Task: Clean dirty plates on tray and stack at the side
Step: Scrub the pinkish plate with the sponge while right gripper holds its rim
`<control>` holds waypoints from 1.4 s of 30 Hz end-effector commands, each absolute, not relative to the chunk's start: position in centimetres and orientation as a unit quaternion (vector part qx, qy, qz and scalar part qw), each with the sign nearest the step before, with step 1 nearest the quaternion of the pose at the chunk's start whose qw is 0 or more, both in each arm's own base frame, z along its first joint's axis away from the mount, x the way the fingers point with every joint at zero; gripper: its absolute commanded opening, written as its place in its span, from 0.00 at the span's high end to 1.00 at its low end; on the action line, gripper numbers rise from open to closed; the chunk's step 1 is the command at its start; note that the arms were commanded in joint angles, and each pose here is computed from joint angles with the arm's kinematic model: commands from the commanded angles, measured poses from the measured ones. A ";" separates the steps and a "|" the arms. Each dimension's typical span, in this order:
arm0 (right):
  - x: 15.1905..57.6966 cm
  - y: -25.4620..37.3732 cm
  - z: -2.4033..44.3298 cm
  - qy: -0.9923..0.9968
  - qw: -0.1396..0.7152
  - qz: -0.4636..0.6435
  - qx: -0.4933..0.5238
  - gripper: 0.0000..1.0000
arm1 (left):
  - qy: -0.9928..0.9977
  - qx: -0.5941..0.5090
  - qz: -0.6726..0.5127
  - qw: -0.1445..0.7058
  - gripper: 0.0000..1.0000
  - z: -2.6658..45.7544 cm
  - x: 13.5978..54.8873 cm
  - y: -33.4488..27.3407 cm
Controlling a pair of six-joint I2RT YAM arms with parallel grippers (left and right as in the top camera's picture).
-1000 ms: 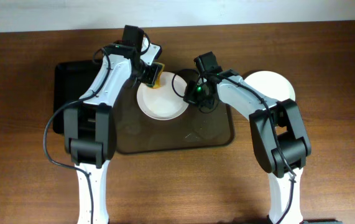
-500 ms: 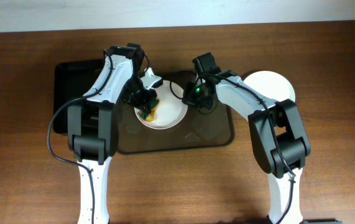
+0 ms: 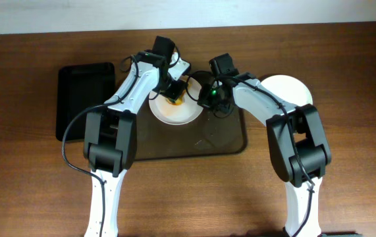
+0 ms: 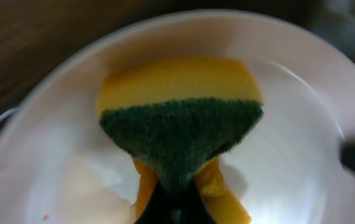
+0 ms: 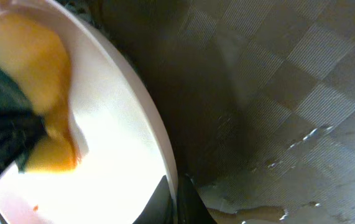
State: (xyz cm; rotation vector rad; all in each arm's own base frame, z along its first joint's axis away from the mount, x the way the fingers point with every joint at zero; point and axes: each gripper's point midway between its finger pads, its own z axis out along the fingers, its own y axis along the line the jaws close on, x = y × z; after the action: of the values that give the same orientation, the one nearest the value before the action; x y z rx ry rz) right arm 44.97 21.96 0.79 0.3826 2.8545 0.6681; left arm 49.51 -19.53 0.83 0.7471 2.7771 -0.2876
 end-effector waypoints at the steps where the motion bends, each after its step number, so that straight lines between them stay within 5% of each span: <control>1: 44.0 23.1 0.0 0.962 0.071 0.234 0.123 0.96 | 0.993 0.086 0.032 0.079 1.00 -4.6 49.8 -11.8; 7: 44.0 23.1 0.0 0.962 0.071 0.234 0.123 0.96 | 0.989 0.118 0.062 -0.063 1.00 -4.6 43.4 -8.5; 11: 44.0 23.2 0.0 0.961 0.069 0.237 0.122 0.96 | 0.959 0.232 -0.086 -0.140 1.00 -3.7 39.0 -12.4; 15: 43.8 23.4 0.1 0.961 0.068 0.242 0.112 0.96 | 0.890 0.343 -0.283 -0.102 1.00 -1.5 37.6 -18.1; 22: 43.8 23.4 0.1 0.961 0.068 0.243 0.111 0.96 | 0.888 0.361 -0.281 -0.044 1.00 -2.1 40.2 -17.9; 29: 43.8 23.4 0.1 0.961 0.068 0.243 0.111 0.96 | 0.938 0.248 -0.236 0.055 1.00 -2.9 47.2 -16.7; 33: 43.8 23.4 0.1 0.961 0.068 0.243 0.111 0.96 | 0.988 0.125 -0.060 0.063 1.00 -4.1 49.9 -10.7; 42: 43.8 23.4 0.1 0.961 0.068 0.243 0.111 0.96 | 0.992 0.059 0.116 0.007 1.00 -2.6 47.7 -4.5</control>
State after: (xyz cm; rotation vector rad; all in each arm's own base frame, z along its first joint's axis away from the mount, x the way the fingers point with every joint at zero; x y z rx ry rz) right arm 44.02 24.47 1.19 0.3141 2.8696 0.7820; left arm 49.60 -10.87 0.77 0.2853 2.9958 -0.0305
